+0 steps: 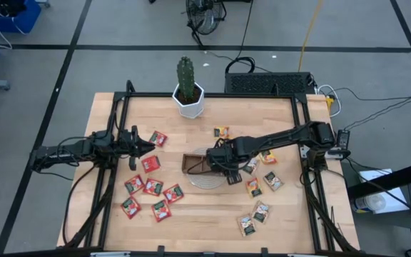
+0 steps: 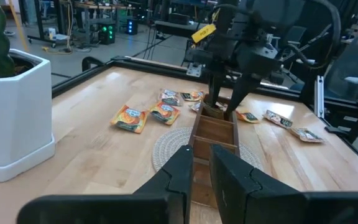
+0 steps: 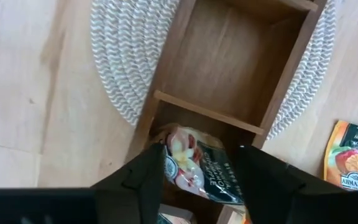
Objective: Pick & Place Tea
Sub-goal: Put the brown tea bag into the right section of the wooden organizer
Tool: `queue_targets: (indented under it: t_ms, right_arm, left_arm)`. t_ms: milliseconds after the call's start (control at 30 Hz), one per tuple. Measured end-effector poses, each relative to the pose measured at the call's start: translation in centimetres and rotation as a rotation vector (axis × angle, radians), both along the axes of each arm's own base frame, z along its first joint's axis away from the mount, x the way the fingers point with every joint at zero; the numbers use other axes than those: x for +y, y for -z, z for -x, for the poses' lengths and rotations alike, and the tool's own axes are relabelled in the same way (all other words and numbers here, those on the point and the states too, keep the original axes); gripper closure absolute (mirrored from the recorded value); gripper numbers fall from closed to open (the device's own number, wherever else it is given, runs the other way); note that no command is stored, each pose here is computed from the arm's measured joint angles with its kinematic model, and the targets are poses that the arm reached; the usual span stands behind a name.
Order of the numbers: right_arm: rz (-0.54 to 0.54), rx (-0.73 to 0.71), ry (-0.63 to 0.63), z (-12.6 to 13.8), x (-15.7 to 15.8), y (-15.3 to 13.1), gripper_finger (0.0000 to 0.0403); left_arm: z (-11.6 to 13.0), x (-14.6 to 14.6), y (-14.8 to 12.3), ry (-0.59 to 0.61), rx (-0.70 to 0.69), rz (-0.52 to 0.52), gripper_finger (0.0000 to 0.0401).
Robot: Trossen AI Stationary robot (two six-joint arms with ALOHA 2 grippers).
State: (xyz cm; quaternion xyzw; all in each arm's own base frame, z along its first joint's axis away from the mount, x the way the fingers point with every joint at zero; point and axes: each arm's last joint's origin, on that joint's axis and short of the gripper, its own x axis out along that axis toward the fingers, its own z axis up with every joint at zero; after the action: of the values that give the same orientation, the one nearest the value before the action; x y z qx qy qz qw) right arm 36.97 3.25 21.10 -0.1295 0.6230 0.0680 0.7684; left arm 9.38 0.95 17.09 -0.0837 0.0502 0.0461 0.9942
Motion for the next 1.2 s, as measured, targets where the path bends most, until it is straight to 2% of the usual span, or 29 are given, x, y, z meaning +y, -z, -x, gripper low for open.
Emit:
queue_targets:
  t_ms: [533, 767, 967, 1200]
  right_arm:
    - [0.011, 0.006, 0.006, -0.1, -1.5, 0.0, 0.0397]
    - [0.125, 0.002, 0.060, 0.1, -1.2, -0.1, 0.0402]
    - [0.107, -0.025, 0.217, 0.4, -0.2, -0.5, 0.0403]
    - [0.269, -0.067, 0.320, 1.0, 0.8, -0.8, 0.0403]
  left_arm:
    - [0.0, 0.0, 0.0, 0.000, 0.000, 0.000, 0.0343]
    - [0.0, 0.0, 0.0, 0.000, 0.000, 0.000, 0.0343]
    - [0.0, 0.0, 0.0, 0.000, 0.000, 0.000, 0.0343]
    - [0.0, 0.0, 0.0, 0.000, 0.000, 0.000, 0.0343]
